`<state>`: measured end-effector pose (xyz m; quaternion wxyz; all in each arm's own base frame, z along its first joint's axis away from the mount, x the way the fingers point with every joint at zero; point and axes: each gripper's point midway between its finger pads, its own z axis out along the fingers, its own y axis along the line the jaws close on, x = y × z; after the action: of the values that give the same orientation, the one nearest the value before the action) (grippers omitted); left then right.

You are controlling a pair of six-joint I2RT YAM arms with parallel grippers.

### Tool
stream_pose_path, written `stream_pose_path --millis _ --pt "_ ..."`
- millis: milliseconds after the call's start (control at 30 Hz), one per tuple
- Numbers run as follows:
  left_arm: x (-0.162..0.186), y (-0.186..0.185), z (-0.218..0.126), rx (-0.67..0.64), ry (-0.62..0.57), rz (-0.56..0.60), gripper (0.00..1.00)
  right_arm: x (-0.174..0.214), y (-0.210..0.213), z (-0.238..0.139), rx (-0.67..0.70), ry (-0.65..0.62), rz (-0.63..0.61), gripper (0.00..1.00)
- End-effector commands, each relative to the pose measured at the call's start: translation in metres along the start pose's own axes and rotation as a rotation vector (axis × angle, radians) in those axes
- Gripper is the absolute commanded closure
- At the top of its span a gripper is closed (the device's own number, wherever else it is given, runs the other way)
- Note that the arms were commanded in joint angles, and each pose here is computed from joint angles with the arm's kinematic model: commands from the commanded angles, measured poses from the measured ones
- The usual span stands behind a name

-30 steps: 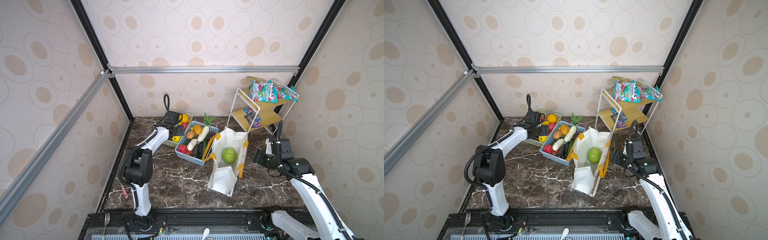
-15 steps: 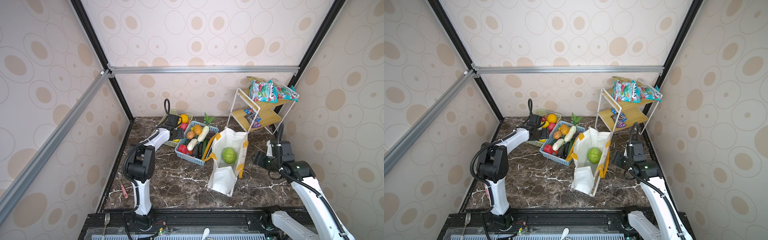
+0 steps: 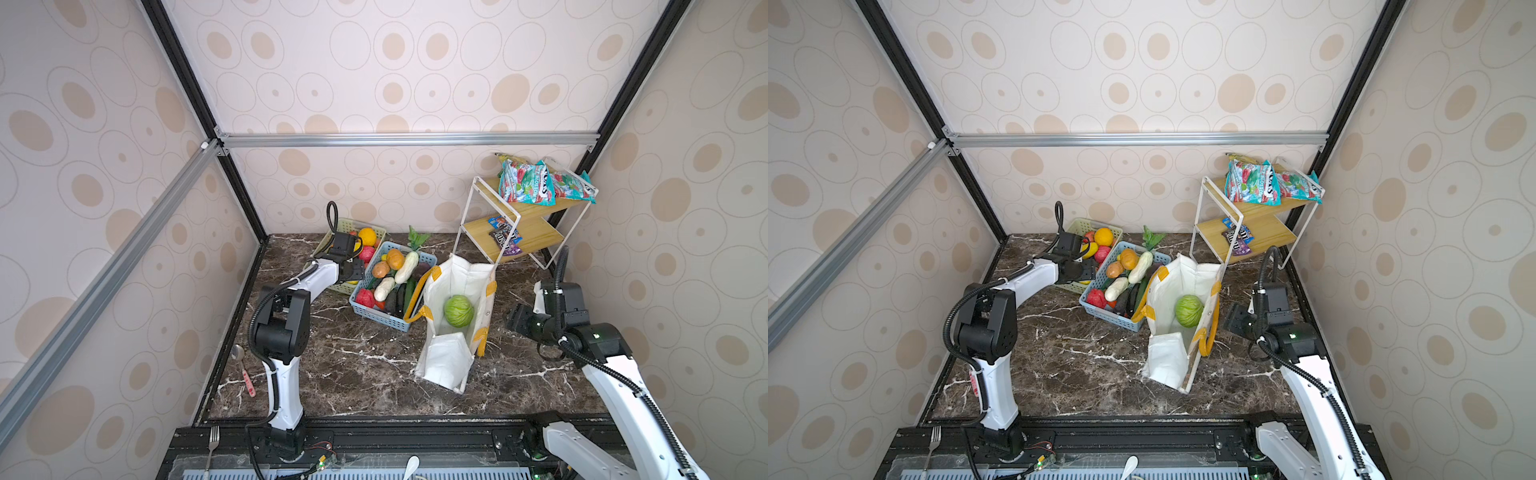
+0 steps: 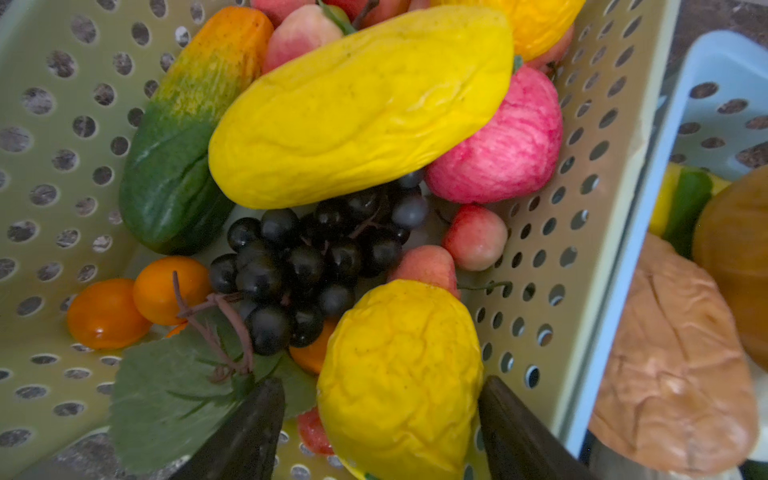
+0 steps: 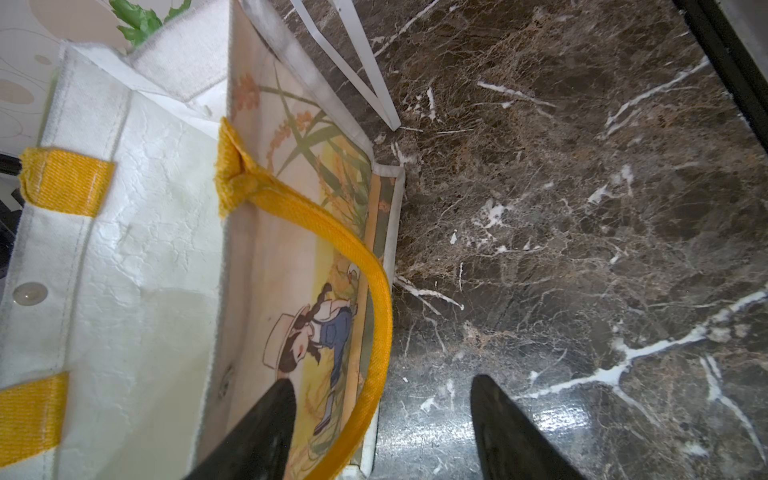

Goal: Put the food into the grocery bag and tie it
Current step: 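Lower the left gripper onto the yellow bell pepper and close on it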

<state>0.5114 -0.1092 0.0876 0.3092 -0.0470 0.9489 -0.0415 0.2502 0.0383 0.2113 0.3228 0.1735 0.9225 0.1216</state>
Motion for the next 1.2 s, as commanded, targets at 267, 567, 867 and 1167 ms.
stream_pose_path --millis 267,567,867,1167 --pt "0.020 0.003 0.022 0.035 0.065 0.006 0.34 -0.004 0.001 -0.006 0.002 -0.005 0.011 0.30" --pt "0.012 -0.001 0.016 0.063 0.045 0.004 0.48 -0.004 0.001 -0.005 0.002 -0.001 0.011 0.30" --pt "-0.008 -0.006 -0.004 0.079 -0.006 0.001 0.48 -0.004 0.002 -0.002 -0.001 0.006 0.010 0.30" --pt "-0.028 -0.009 -0.026 0.092 -0.064 -0.005 0.48 -0.004 0.004 0.002 -0.007 0.014 0.007 0.30"
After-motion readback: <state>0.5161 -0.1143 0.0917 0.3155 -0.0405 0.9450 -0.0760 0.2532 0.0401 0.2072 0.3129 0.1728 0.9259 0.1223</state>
